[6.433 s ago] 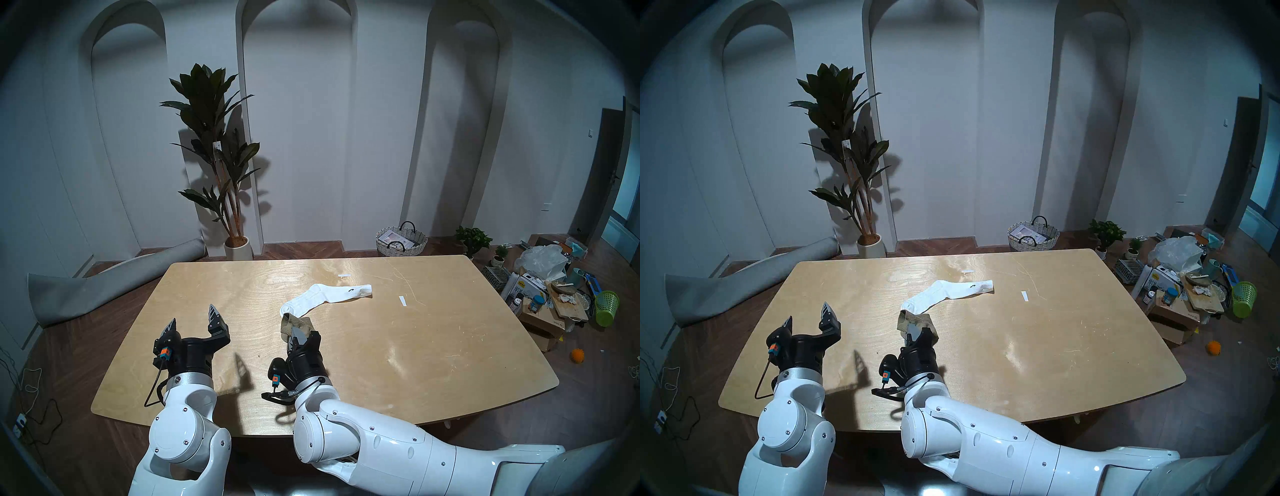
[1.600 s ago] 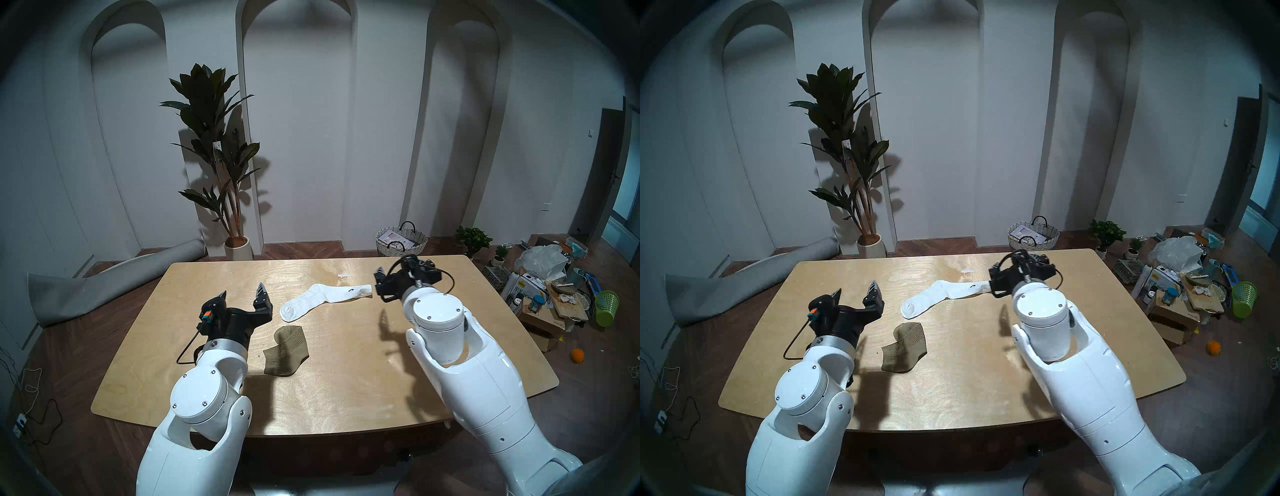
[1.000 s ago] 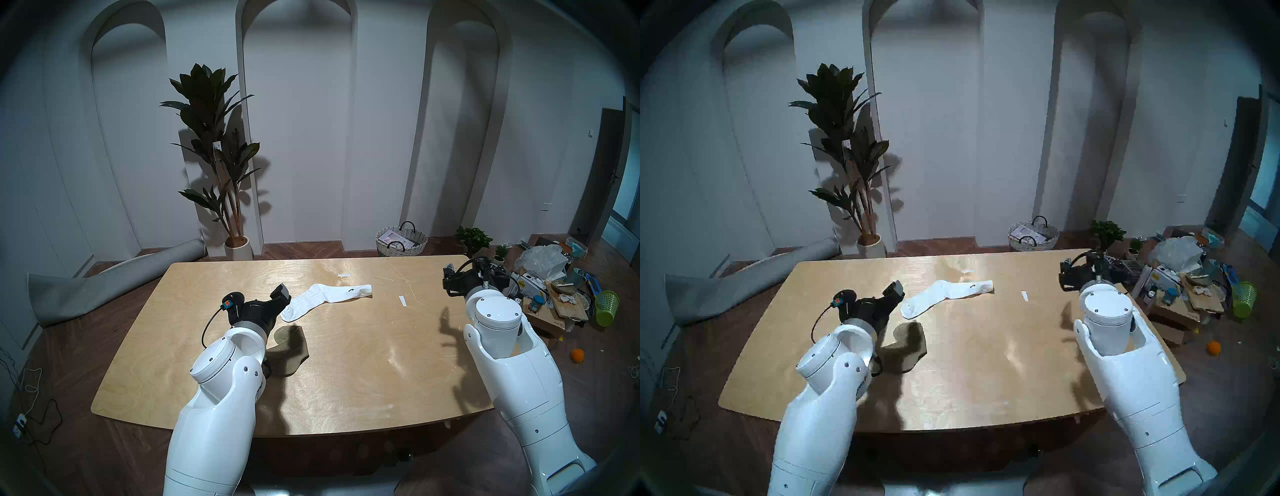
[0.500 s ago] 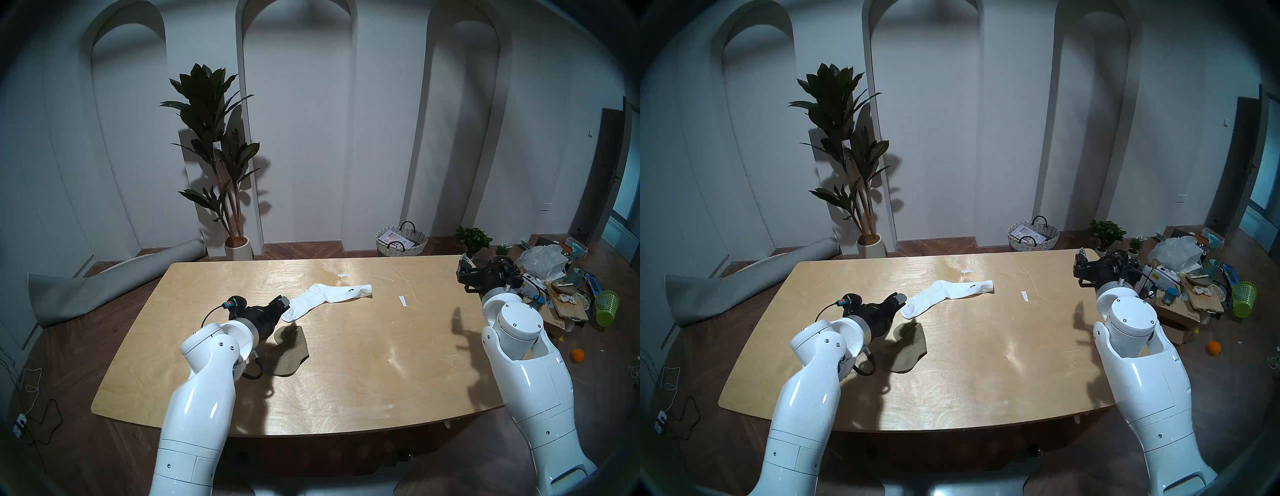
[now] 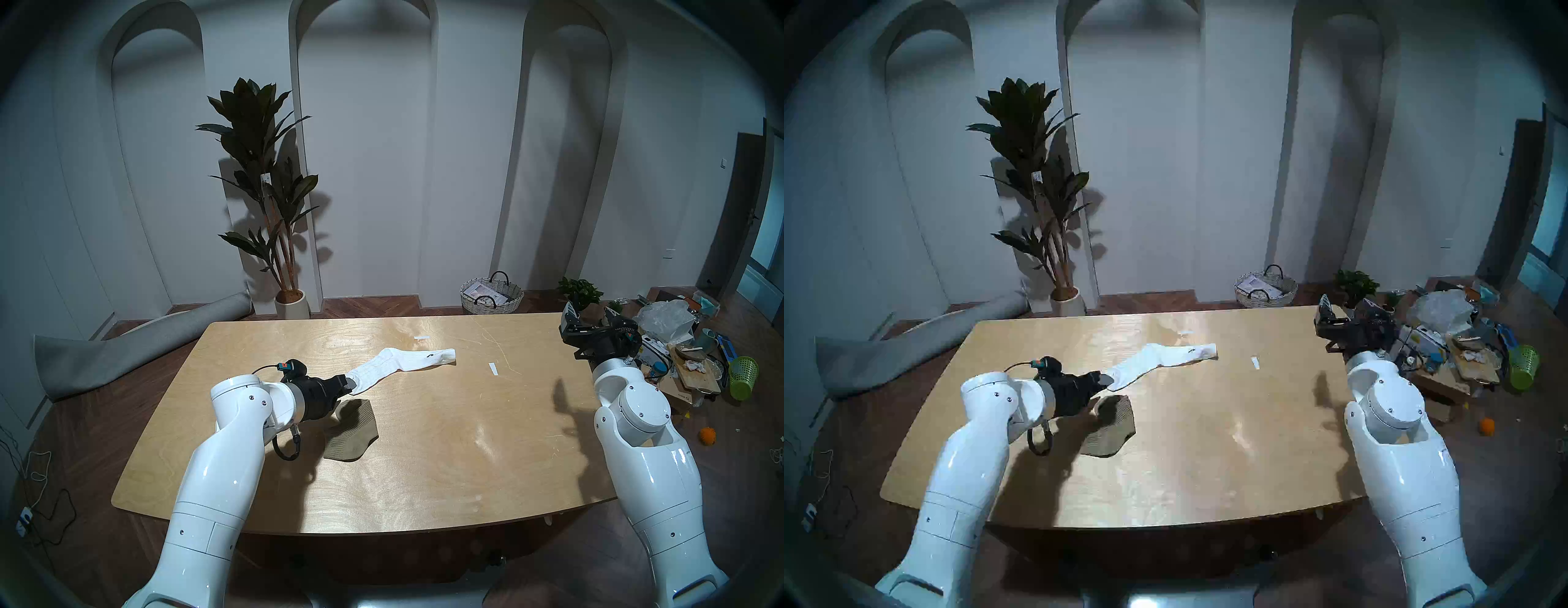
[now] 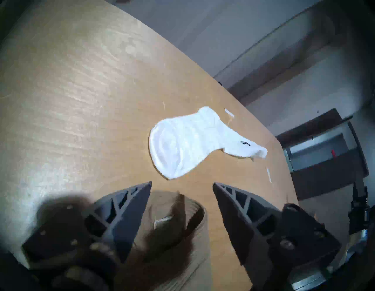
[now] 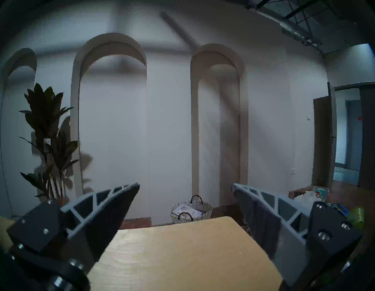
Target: Fold socks in half once and place them neatly on the table
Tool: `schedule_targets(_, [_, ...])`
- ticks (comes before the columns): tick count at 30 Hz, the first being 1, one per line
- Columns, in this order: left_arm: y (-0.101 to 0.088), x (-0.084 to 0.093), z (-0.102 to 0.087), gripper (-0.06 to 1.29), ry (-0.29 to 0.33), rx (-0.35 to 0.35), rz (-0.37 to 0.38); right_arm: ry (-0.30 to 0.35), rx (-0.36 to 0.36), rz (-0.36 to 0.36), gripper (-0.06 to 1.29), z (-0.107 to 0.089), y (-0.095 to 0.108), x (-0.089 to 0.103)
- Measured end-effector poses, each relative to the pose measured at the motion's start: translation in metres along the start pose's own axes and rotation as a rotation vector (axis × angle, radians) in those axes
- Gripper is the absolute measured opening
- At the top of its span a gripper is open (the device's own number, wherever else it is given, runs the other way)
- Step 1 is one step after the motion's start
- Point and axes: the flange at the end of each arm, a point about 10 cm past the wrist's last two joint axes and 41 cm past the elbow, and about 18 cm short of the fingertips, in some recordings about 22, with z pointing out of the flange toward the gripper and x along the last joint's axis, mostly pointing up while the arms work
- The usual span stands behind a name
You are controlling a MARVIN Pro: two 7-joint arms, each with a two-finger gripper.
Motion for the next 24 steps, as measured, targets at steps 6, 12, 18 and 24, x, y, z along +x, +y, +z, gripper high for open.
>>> schedule_targets(6, [-0.006,0.018,-0.001,0.83,0.009,-0.009,-0.024,-0.002,0.049,-0.017,1.22,-0.004,0.008,-0.007])
schedule_targets(12, [-0.011,0.035,-0.002,0.93,0.027,-0.013,-0.050,0.013,0.072,-0.010,1.22,-0.007,0.014,-0.010])
schedule_targets(18, [-0.016,0.039,0.002,0.91,0.020,-0.005,-0.066,0.033,0.081,-0.004,1.22,-0.008,0.016,-0.008])
schedule_targets(24, [-0.011,0.036,0.009,0.92,-0.003,0.002,-0.049,0.042,0.082,0.003,1.22,-0.007,0.018,-0.006])
